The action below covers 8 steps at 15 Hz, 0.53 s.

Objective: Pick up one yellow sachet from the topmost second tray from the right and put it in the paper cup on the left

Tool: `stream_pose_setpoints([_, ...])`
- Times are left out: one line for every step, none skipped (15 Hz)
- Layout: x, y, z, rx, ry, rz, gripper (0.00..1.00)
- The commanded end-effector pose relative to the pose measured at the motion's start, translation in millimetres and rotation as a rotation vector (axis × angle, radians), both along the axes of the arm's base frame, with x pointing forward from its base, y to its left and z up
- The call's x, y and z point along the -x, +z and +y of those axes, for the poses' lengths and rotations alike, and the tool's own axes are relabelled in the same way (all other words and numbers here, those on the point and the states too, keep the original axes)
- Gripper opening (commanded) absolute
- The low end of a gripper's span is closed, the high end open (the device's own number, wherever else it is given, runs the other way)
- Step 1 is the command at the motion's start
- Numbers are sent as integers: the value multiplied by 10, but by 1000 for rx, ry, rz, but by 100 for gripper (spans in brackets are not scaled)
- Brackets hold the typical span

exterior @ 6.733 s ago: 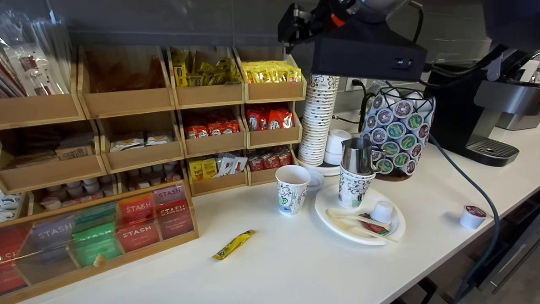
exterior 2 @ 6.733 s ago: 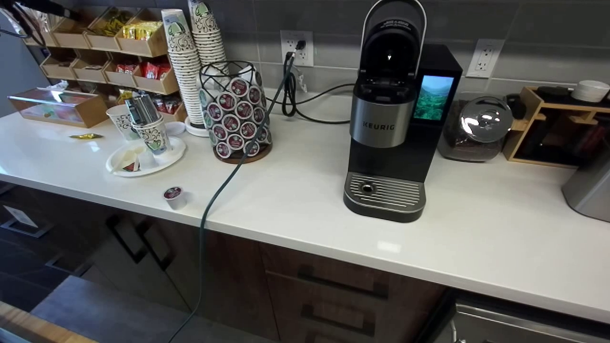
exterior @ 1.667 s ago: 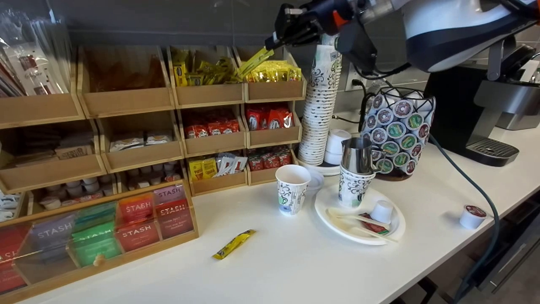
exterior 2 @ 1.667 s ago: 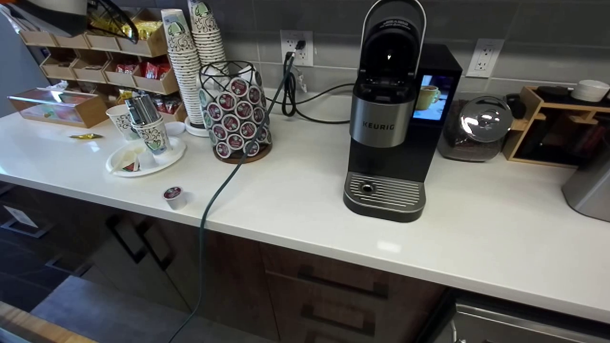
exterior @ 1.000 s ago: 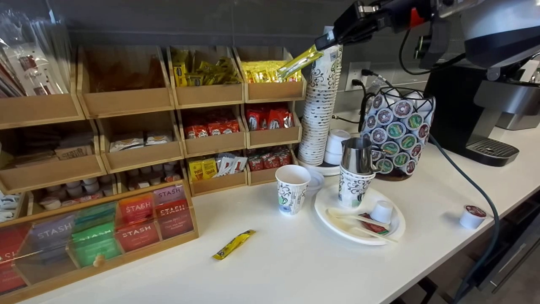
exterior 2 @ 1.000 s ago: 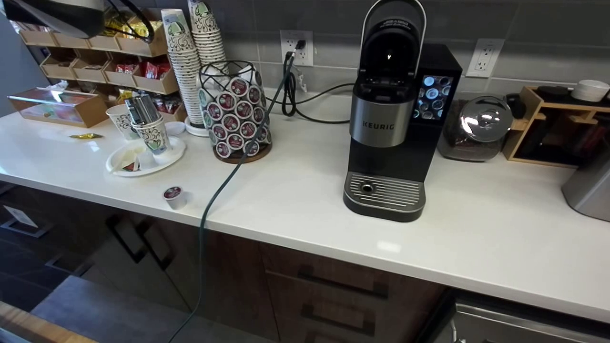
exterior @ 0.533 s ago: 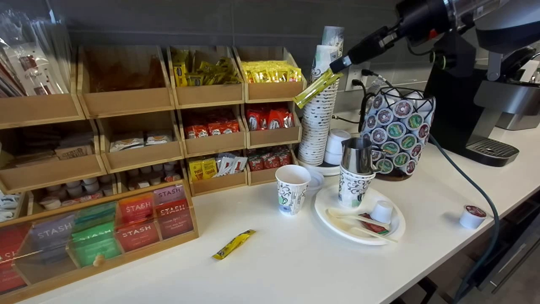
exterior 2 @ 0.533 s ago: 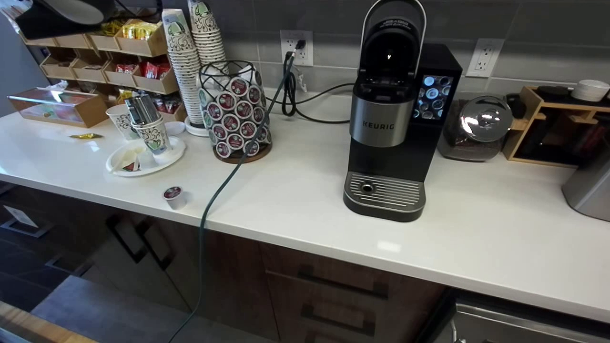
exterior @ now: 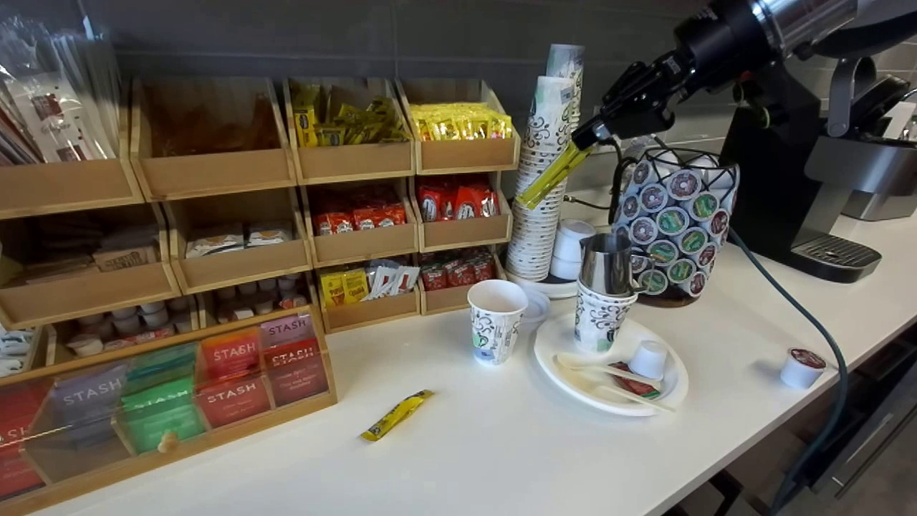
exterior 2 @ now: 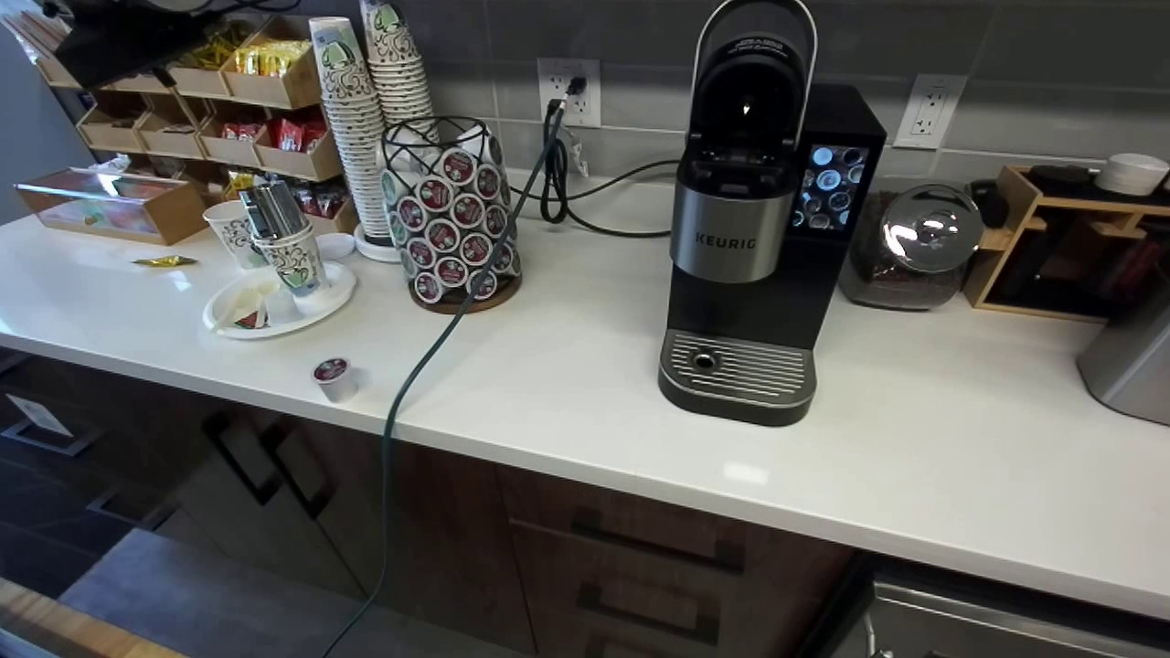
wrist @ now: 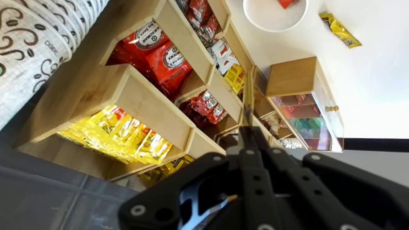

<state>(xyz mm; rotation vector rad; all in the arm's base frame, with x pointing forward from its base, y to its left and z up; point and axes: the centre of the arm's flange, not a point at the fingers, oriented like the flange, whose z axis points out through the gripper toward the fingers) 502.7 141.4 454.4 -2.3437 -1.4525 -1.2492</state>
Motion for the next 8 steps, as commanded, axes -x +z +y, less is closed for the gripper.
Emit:
stream_pose_setpoints([-18,-272,463,96,-39,26,0])
stream_pose_setpoints([-5,-412,552,129,-50,28,0])
stream_pose_setpoints([7,-547,626,155,-67,28,0])
stream_pose_setpoints([20,-713,713,170,-91,20,0])
stream_pose_setpoints([22,-846,798,171,-120,13,0])
stream_pose_setpoints([21,-948,888,168,-149,20,0])
stream_pose_setpoints([19,-1093,916,174,-164,24,0])
stream_pose_setpoints([21,-1190,941,182,-181,17,0])
